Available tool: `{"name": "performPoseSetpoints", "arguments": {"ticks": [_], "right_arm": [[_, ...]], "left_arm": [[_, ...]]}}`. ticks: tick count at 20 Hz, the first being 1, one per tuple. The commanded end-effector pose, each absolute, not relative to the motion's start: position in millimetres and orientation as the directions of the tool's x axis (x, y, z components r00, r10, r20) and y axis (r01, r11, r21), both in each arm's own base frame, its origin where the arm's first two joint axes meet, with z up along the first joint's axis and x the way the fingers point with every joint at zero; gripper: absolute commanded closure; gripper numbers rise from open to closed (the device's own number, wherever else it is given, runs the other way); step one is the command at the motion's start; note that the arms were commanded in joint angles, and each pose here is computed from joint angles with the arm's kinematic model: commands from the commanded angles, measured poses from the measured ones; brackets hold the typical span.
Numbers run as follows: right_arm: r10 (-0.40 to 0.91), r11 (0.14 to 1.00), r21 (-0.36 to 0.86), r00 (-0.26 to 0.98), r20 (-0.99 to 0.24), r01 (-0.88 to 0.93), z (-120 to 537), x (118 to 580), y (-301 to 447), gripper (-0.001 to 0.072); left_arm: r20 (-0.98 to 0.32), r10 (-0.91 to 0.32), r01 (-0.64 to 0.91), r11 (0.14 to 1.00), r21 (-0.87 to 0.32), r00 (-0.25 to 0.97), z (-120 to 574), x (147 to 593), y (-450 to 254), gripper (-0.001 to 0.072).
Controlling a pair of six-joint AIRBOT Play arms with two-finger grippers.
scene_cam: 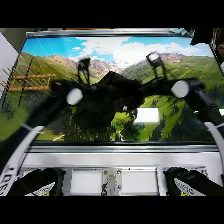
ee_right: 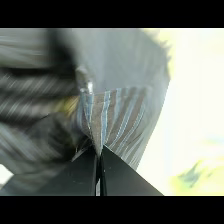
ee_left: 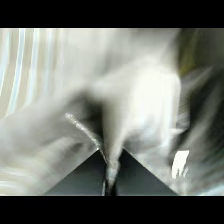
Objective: Fold the clothes and pants, and hang the long-sleeved shirts on hangers.
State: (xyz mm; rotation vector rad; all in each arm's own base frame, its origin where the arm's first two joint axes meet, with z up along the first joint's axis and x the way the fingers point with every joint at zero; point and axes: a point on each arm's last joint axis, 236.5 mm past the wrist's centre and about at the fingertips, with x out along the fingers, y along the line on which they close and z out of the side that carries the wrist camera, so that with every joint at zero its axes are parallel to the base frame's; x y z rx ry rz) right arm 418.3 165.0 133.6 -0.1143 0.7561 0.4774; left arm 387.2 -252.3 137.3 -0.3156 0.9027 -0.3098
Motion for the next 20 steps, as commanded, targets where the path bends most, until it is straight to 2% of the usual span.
{"name": "performPoseSetpoints", "arguments": {"ticks": [1, 3, 5, 7, 9, 11, 14, 16, 17, 20], "right_arm": [[0.427, 0.898, 0.093, 0.799, -0.423, -0.430, 293, 406, 144, 0.0698], [0.466, 0.884, 0.069, 0.859, -0.210, -0.463, 393, 372, 143, 0.0698], [0.486, 0.874, 0.048, 0.872, -0.054, -0.484, 458, 338, 141, 0.0698], [0.482, 0.875, 0.033, 0.876, 0.034, -0.483, 493, 316, 135, 0.0698], [0.466, 0.881, 0.078, 0.884, 0.032, -0.468, 494, 312, 130, 0.0699], [0.430, 0.900, 0.123, 0.899, -0.086, -0.418, 464, 325, 123, 0.0698], [0.325, 0.945, 0.130, 0.837, -0.440, -0.299, 374, 335, 104, 0.0698], [0.290, 0.953, 0.132, 0.688, -0.666, -0.274, 312, 314, 98, 0.0699], [0.279, 0.953, 0.140, 0.605, -0.746, -0.268, 285, 299, 99, 0.0700], [0.246, 0.960, 0.166, 0.397, -0.884, -0.225, 221, 253, 103, 0.0699]], "left_arm": [[-0.329, -0.467, 0.295, 0.839, -0.457, 0.821, 350, 375, -208, 0.0697], [-0.059, -0.523, 0.446, 0.777, -0.444, 0.850, 458, 331, -200, 0.0698], [0.125, -0.576, 0.575, 0.723, -0.383, 0.808, 522, 286, -201, 0.0698], [0.185, -0.608, 0.633, 0.706, -0.318, 0.772, 547, 264, -207, 0.0698], [0.155, -0.602, 0.618, 0.725, -0.306, 0.783, 546, 274, -210, 0.0698], [0.035, -0.560, 0.543, 0.783, -0.304, 0.828, 517, 308, -209, 0.0698], [-0.303, -0.460, 0.365, 0.874, -0.320, 0.835, 416, 365, -193, 0.0698], [-0.559, -0.470, 0.299, 0.878, -0.373, 0.683, 330, 362, -193, 0.0698], [-0.650, -0.486, 0.313, 0.874, -0.372, 0.585, 293, 350, -198, 0.0698], [-0.803, -0.487, 0.323, 0.864, -0.386, 0.344, 206, 297, -209, 0.0698]]}}
